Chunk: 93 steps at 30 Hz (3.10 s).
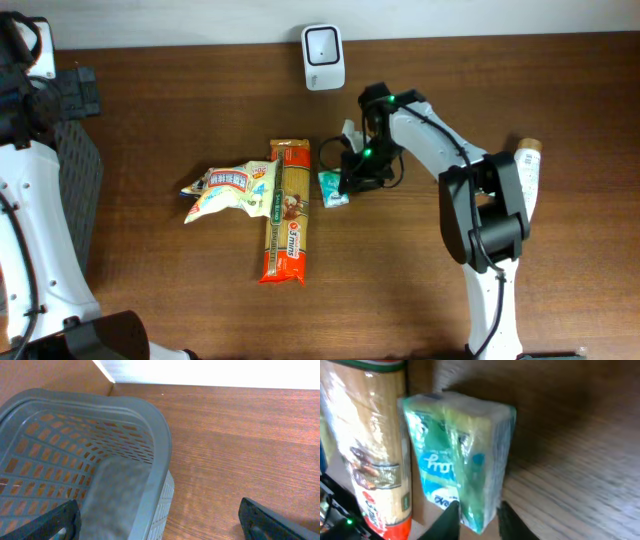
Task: Scan the item barcode
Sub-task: 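Grasp the green tissue pack with the right gripper, then lift the tissue pack and hold it to the barcode scanner, then place the tissue pack at the right side near the lotion bottle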
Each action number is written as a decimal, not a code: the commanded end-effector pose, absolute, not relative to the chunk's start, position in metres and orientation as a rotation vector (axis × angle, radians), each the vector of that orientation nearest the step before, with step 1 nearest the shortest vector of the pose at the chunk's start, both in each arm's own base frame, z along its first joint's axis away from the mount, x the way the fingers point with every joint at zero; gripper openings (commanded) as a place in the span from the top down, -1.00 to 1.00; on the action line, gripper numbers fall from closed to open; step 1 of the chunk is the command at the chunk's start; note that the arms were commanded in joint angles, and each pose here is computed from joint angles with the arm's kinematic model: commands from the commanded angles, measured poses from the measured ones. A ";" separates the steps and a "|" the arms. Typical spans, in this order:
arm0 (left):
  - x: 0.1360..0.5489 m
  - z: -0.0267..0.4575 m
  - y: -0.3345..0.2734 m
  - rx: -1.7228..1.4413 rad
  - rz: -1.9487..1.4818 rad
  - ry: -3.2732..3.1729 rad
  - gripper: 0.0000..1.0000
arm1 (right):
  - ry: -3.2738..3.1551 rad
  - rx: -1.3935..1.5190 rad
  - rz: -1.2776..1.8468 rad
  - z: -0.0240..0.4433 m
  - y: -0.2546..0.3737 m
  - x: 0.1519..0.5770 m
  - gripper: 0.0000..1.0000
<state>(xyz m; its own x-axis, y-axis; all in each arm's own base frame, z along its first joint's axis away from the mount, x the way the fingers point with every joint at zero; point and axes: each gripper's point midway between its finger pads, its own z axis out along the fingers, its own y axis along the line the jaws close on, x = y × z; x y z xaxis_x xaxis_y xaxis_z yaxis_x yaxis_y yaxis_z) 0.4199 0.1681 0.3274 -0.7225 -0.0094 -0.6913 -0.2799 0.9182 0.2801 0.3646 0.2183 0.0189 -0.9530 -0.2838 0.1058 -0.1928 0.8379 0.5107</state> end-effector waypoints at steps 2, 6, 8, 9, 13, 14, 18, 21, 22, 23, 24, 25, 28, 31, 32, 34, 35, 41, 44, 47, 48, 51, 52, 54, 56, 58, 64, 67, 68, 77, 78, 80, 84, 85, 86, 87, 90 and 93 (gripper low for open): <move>0.418 0.337 0.169 -0.199 0.484 2.316 -0.98 | -2.832 0.380 -0.750 0.015 0.217 0.355 0.60; 0.418 0.337 0.169 -0.199 0.484 2.316 -0.98 | -2.846 0.362 -0.756 0.014 0.218 0.359 0.91; 0.418 0.337 0.169 -0.199 0.484 2.316 -0.98 | -2.827 0.366 -0.857 0.021 0.226 0.361 0.92; 0.418 0.337 0.169 -0.199 0.484 2.316 -0.98 | -2.784 0.415 -0.998 0.033 0.234 0.360 0.92; 0.418 0.337 0.169 -0.199 0.484 2.316 -0.98 | -2.536 0.528 -1.757 0.128 0.238 0.371 0.92; 0.418 0.337 0.169 -0.198 0.484 2.316 -0.98 | -2.490 0.530 -1.888 0.146 0.231 0.374 0.92; 0.418 0.337 0.169 -0.199 0.484 2.316 -0.98 | -2.310 0.481 -2.275 0.195 0.213 0.384 0.92; 0.418 0.337 0.169 -0.199 0.484 2.316 -0.98 | -2.306 0.431 -2.293 0.202 0.205 0.387 0.92; 0.418 0.337 0.169 -0.198 0.484 2.316 -0.98 | -2.305 0.426 -2.291 0.204 0.205 0.386 0.92; 0.418 0.337 0.169 -0.199 0.484 2.316 -0.98 | -2.307 0.431 -2.293 0.208 0.204 0.385 0.92; 0.418 0.337 0.169 -0.199 0.484 2.316 -0.98 | -2.309 0.437 -2.295 0.214 0.204 0.382 0.92; 0.418 0.337 0.169 -0.199 0.484 2.316 -0.98 | -2.311 0.444 -2.298 0.221 0.204 0.380 0.92; 0.418 0.337 0.169 -0.199 0.484 2.316 -0.98 | -2.360 0.540 -2.345 0.264 0.194 0.368 0.92; 0.418 0.337 0.169 -0.199 0.484 2.316 -0.98 | -2.454 0.623 -2.407 0.304 0.171 0.359 0.92; 0.418 0.337 0.169 -0.199 0.484 2.316 -0.98 | -2.482 0.623 -2.419 0.313 0.163 0.357 0.92; 0.418 0.337 0.169 -0.198 0.484 2.316 -0.98 | -2.520 0.594 -2.432 0.322 0.150 0.355 0.92; 0.418 0.337 0.169 -0.199 0.484 2.316 -0.98 | -2.528 0.584 -2.435 0.324 0.147 0.355 0.92; 0.418 0.337 0.169 -0.199 0.484 2.316 -0.98 | -2.807 0.496 -1.950 0.274 0.154 0.365 0.92; 0.418 0.337 0.169 -0.199 0.484 2.316 -0.98 | -3.225 0.425 -1.262 0.254 0.160 0.395 0.92; 0.418 0.337 0.169 -0.199 0.484 2.316 -0.98 | -3.700 0.328 -0.465 0.289 0.145 0.445 0.92; 0.418 0.337 0.169 -0.199 0.484 2.316 -0.98 | -3.777 0.326 -0.309 0.298 0.144 0.457 0.93; 0.418 0.337 0.169 -0.199 0.484 2.316 -0.98 | -3.971 0.435 0.310 0.311 0.150 0.516 0.92; 0.418 0.337 0.169 -0.199 0.484 2.316 -0.98 | -3.988 0.490 0.562 0.307 0.152 0.536 0.93; 0.418 0.337 0.169 -0.199 0.484 2.316 -0.98 | -3.957 0.601 0.943 0.298 0.159 0.564 0.92; 0.418 0.337 0.169 -0.199 0.484 2.316 -0.98 | -3.873 0.807 1.236 0.282 0.174 0.592 0.92; 0.418 0.337 0.169 -0.199 0.484 2.316 -0.98 | -3.780 1.003 1.399 0.261 0.186 0.614 0.92; 0.418 0.337 0.169 -0.199 0.484 2.316 -0.98 | -3.429 1.461 1.623 0.180 0.208 0.647 0.92; 0.418 0.337 0.169 -0.199 0.484 2.316 -0.98 | -3.191 1.671 1.727 0.147 0.212 0.656 0.92; 0.418 0.337 0.169 -0.199 0.484 2.316 -0.98 | -3.185 1.683 1.738 0.141 0.215 0.658 0.92; 0.418 0.337 0.169 -0.199 0.484 2.316 -0.99 | -3.240 1.705 1.768 0.152 0.234 0.657 0.92; 0.418 0.337 0.169 -0.198 0.484 2.316 -0.98 | -3.239 1.713 1.765 0.152 0.237 0.656 0.92; 0.418 0.337 0.169 -0.199 0.484 2.316 -0.98 | -3.239 1.730 1.760 0.152 0.242 0.654 0.92; 0.418 0.337 0.169 -0.199 0.484 2.316 -0.98 | -3.275 1.739 1.743 0.161 0.254 0.649 0.92; 0.418 0.337 0.169 -0.199 0.484 2.316 -0.98 | -3.350 1.694 1.707 0.170 0.258 0.645 0.92; 0.418 0.337 0.169 -0.199 0.484 2.316 -0.98 | -3.428 1.663 1.640 0.181 0.262 0.641 0.92; 0.418 0.337 0.169 -0.198 0.484 2.316 -0.98 | -3.519 1.657 1.501 0.197 0.269 0.631 0.92; 0.418 0.337 0.169 -0.199 0.484 2.316 -0.98 | -3.732 1.613 0.938 0.237 0.283 0.591 0.92; 0.418 0.337 0.169 -0.199 0.484 2.316 -0.98 | -3.846 1.311 0.210 0.263 0.282 0.534 0.92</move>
